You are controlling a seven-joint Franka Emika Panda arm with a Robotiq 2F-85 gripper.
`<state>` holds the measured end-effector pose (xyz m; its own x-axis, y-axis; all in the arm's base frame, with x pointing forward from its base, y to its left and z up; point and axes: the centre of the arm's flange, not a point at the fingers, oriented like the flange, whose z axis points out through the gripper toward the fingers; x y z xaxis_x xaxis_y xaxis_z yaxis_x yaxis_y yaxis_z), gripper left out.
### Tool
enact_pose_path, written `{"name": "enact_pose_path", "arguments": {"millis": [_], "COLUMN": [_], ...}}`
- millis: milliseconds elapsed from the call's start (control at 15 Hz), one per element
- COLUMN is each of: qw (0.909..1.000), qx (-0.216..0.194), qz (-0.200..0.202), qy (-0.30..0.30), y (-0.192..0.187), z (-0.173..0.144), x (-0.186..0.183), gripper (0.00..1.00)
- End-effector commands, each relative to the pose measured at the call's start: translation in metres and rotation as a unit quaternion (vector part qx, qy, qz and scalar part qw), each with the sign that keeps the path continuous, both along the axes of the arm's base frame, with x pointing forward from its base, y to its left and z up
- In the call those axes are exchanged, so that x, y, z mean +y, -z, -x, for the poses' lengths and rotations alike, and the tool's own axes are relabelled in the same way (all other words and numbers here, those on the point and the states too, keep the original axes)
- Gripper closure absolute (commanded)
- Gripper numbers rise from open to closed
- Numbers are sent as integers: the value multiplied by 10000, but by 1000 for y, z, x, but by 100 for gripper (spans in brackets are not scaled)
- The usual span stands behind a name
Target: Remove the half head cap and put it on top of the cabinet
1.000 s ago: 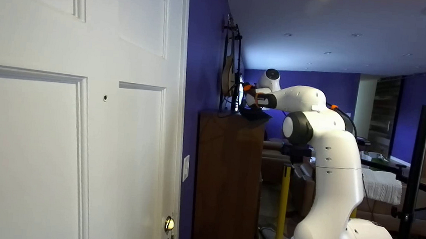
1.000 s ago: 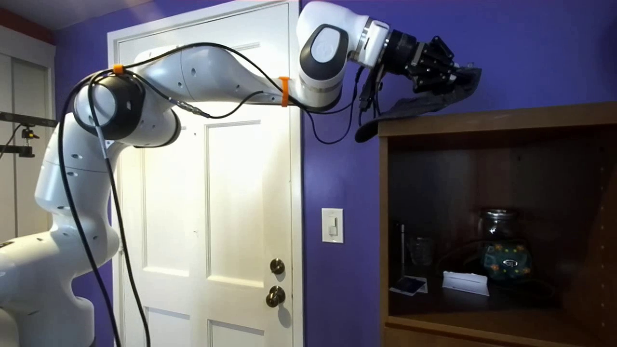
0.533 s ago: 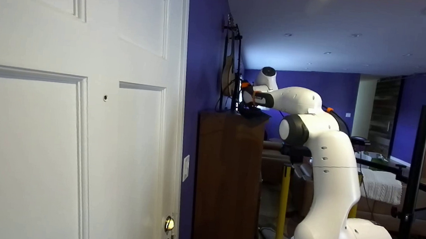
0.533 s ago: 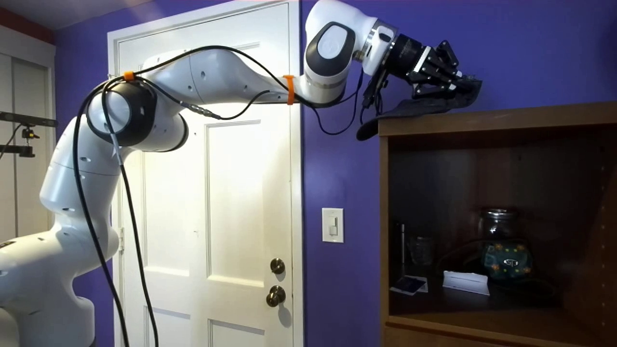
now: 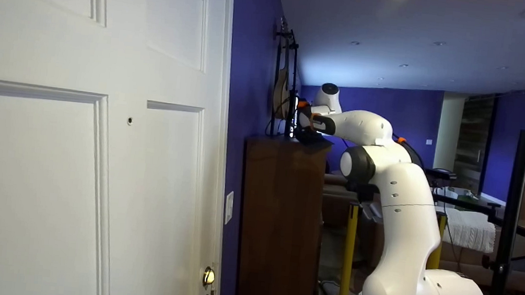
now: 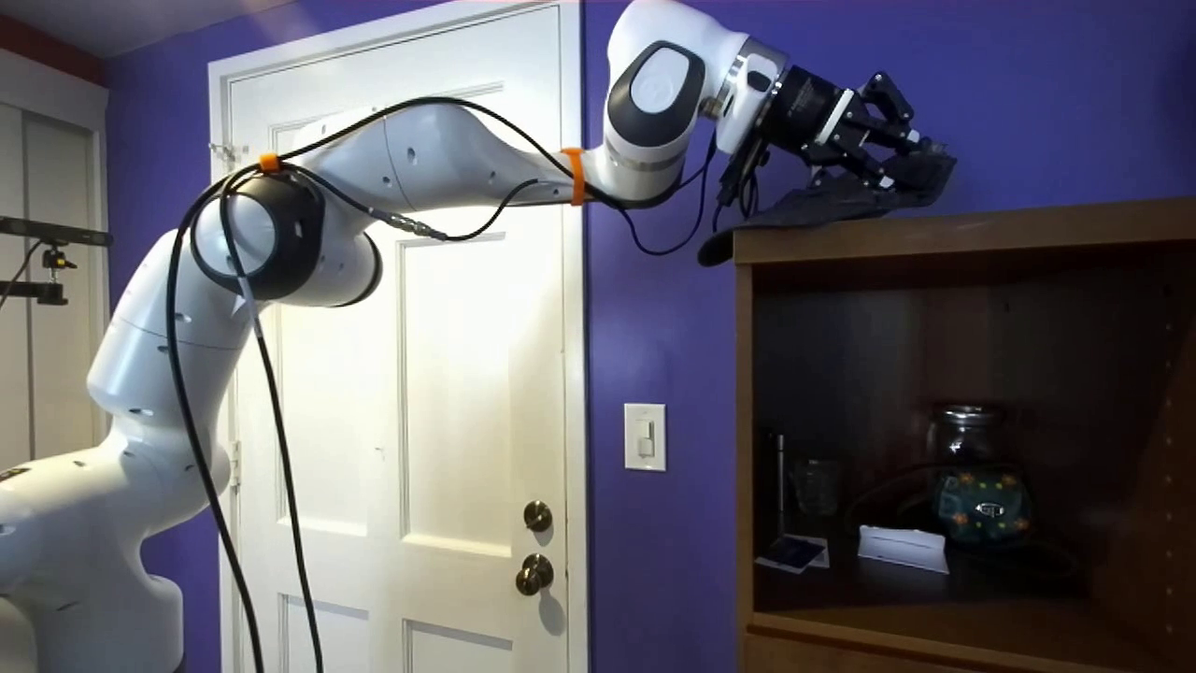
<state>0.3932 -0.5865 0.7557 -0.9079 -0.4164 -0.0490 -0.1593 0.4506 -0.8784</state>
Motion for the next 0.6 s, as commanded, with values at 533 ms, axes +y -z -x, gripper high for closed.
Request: {"name": "enact_pose_path", "arguments": {"millis": [533], "qw": [9948], "qx": [-7], "qz": [-1002], "qy": [173], "y": [-27], "z": [-4], "x": [-23], "gripper": [0]}}
